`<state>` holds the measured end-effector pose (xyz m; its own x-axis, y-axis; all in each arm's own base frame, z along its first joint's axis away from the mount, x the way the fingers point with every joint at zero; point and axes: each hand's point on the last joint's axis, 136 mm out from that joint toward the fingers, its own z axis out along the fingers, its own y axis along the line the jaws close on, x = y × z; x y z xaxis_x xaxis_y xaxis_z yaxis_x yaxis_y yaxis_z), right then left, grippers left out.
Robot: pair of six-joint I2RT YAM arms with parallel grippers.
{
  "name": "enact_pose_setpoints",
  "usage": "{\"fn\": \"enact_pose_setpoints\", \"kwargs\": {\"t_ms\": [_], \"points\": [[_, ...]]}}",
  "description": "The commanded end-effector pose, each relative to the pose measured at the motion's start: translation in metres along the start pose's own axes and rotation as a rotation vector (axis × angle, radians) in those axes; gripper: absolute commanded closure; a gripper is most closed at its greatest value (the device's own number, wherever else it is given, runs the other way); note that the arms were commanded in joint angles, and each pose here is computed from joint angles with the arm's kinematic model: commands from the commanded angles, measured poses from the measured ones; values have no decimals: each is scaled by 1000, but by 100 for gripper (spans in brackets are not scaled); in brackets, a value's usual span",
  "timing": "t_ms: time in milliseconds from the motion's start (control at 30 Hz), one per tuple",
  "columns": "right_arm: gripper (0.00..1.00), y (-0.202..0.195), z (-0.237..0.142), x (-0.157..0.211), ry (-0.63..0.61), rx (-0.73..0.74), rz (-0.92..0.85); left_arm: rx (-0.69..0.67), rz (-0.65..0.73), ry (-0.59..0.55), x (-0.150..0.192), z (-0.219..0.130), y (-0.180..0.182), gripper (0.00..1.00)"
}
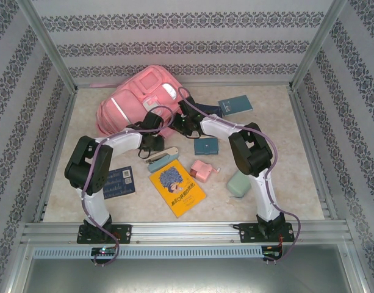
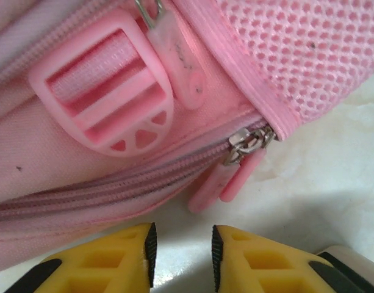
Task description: Pack books, pencil case, and school supplies into a backpack
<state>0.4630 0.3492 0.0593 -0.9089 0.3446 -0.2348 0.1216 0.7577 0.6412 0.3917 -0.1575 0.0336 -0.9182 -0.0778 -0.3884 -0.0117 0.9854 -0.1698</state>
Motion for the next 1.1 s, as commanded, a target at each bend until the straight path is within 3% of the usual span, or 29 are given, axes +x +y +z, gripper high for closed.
{"fn": "enact_pose_setpoints", "kwargs": {"t_ms": [0,567,967,1067], "points": [[61,6,0,-2,1,-8,-14,24,-9,-31,-18,0,2,70],[61,8,3,1,16,-13,-17,71,27,30,-13,21,-6,72],[60,12,7,4,28,-15,-18,-7,86,71,-9,38,-15,72],[60,12,7,5,29,-15,-19,-36,85,80,-7,43,-12,81]]}}
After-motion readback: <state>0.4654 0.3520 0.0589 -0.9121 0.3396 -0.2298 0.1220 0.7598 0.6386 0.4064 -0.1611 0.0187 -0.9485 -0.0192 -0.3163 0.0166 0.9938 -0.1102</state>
